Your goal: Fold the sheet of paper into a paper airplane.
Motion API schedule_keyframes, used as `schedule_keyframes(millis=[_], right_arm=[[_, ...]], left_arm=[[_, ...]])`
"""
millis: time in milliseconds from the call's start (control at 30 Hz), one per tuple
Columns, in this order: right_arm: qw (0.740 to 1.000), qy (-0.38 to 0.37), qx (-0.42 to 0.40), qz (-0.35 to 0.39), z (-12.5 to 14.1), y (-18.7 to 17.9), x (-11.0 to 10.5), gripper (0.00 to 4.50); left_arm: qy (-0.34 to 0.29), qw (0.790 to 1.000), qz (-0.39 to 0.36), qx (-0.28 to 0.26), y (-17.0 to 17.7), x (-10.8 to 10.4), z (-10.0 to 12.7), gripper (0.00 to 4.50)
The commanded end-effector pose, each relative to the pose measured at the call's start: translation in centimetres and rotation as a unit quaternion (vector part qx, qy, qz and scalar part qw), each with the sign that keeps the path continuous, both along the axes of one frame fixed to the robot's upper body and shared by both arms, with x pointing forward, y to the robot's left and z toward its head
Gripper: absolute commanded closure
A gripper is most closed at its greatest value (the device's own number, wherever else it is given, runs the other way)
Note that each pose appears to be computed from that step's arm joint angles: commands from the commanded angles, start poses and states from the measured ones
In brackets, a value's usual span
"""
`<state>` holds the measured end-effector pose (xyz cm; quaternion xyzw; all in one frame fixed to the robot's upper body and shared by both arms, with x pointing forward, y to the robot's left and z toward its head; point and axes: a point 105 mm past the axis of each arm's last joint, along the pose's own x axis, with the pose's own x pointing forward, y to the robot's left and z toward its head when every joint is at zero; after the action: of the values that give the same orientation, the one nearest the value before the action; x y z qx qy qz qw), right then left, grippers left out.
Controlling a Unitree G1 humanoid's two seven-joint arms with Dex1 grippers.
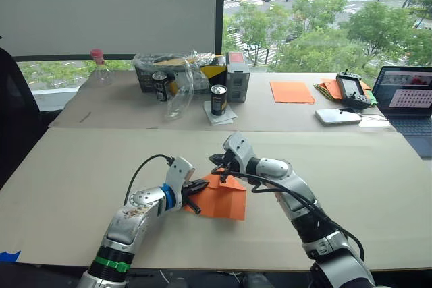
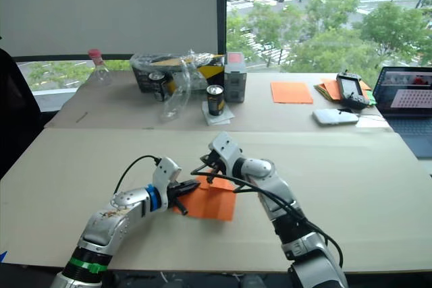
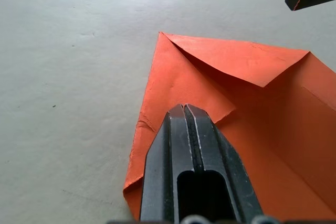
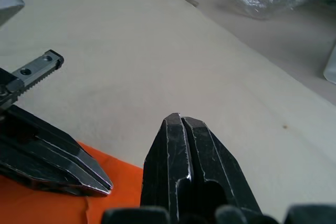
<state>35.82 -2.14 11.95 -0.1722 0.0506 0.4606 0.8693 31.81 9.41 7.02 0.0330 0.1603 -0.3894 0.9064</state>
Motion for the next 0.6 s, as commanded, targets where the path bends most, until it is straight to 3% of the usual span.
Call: schedule_keyframes(millis=[33,367,600], right_arm=[[0.999,0.019,-0.030,-0.010,-1.9,-0.2,0.0,4.50],[0.997,0.052,-0.057,-0.018,-3.8,-0.3,0.0,4.50],[0.996,0.062,-0.061,-0.008,-4.2,0.0,-0.3,4.50]], left_arm=[[0.030,0.999,0.019,0.010,0.6,-0.1,-1.4,4.49],[0.093,0.995,0.039,-0.020,3.3,-0.8,-1.6,4.49],[0.121,0.989,0.088,-0.017,7.3,-1.5,-1.8,4.49]])
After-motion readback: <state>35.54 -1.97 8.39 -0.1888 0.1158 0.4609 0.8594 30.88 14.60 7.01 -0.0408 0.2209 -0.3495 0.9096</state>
